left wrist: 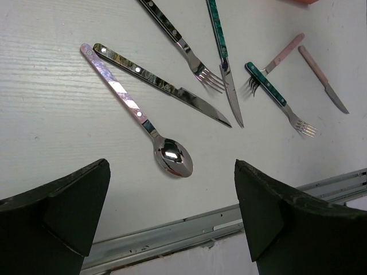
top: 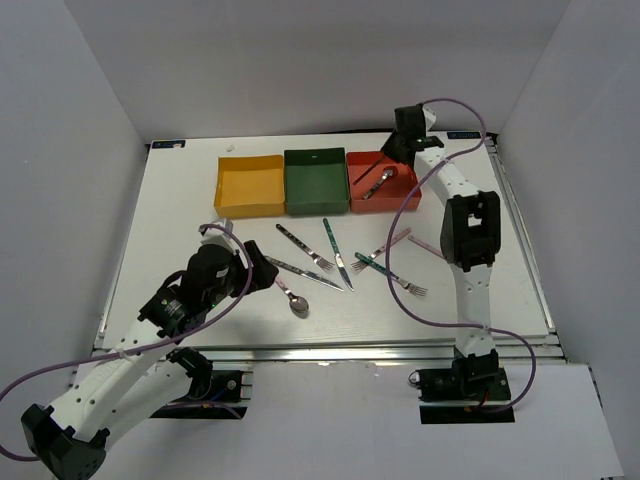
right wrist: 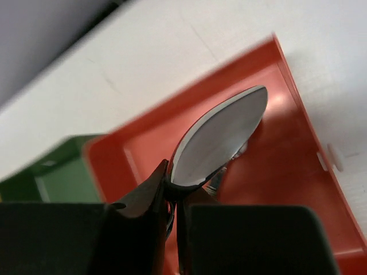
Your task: Sort the eating utensils into containers
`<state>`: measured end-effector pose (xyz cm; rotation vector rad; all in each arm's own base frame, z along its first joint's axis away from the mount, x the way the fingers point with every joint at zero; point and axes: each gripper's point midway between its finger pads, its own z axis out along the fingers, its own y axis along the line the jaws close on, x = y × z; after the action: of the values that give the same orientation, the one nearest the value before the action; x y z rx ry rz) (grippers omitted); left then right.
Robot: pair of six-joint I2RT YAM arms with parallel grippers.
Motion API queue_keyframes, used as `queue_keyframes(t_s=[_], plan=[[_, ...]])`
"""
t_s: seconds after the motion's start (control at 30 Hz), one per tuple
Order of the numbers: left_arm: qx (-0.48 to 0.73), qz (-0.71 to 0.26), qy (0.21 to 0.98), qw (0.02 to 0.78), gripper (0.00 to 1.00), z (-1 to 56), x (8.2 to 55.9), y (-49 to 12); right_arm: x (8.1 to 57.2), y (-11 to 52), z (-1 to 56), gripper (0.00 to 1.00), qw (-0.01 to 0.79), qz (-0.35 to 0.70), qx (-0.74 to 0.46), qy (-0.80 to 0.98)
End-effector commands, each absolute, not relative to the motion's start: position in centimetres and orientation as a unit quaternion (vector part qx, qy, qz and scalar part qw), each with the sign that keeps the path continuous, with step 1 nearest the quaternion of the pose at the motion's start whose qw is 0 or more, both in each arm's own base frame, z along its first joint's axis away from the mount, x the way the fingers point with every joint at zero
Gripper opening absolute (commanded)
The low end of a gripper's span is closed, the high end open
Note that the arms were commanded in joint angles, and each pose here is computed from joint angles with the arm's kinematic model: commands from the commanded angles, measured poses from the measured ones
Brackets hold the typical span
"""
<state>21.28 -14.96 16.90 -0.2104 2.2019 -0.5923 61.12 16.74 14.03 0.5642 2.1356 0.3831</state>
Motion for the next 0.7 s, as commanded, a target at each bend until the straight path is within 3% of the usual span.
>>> queue_keyframes(t_s=[0.0, 0.2, 0.23, 0.27, 0.3, 0.4, 0.43, 0.47, 0.6, 0.67], plan=[[-0.07, -0.238, 0.879, 0.407, 0.98, 17.0, 20.8, -15.1, 60.5, 17.0, 12.6, 0.0, 0.42, 0.132, 0.212, 0.872], [-0.07, -0.245, 0.874, 0.414, 0.98, 18.1, 20.4, -14.9, 59.7, 16.4, 12.6, 0.01, 0.43, 0.129, 0.199, 0.871], [-0.071, -0.245, 0.872, 0.417, 0.98, 18.3, 20.4, -14.8, 59.9, 16.3, 12.9, 0.11, 0.43, 0.133, 0.197, 0.871], [-0.07, -0.244, 0.873, 0.416, 0.98, 18.4, 20.2, -14.7, 59.7, 16.4, 12.8, 0.4, 0.423, 0.136, 0.191, 0.875], [-0.07, -0.245, 0.871, 0.42, 0.98, 18.8, 20.2, -14.6, 59.6, 16.5, 13.1, 0.5, 0.422, 0.135, 0.189, 0.877], [-0.073, -0.234, 0.87, 0.427, 0.98, 19.4, 20.1, -13.9, 59.1, 16.6, 15.3, 0.69, 0.429, 0.142, 0.181, 0.874], [-0.071, -0.231, 0.866, 0.438, 0.98, 20.4, 20.3, -13.7, 58.7, 16.4, 15.5, 0.71, 0.428, 0.141, 0.179, 0.875], [-0.075, -0.209, 0.869, 0.442, 0.98, 20.5, 20.4, -12.9, 58.4, 16.3, 16.2, 0.8, 0.433, 0.141, 0.177, 0.873], [-0.082, -0.127, 0.858, 0.491, 0.98, 23.2, 21.5, -9.6, 56.0, 16.9, 21.2, 0.81, 0.46, 0.157, 0.142, 0.863], [-0.104, -0.078, 0.844, 0.521, 0.98, 24.3, 22.1, -7.3, 53.3, 20.6, 21.4, 0.81, 0.451, 0.182, 0.044, 0.873]])
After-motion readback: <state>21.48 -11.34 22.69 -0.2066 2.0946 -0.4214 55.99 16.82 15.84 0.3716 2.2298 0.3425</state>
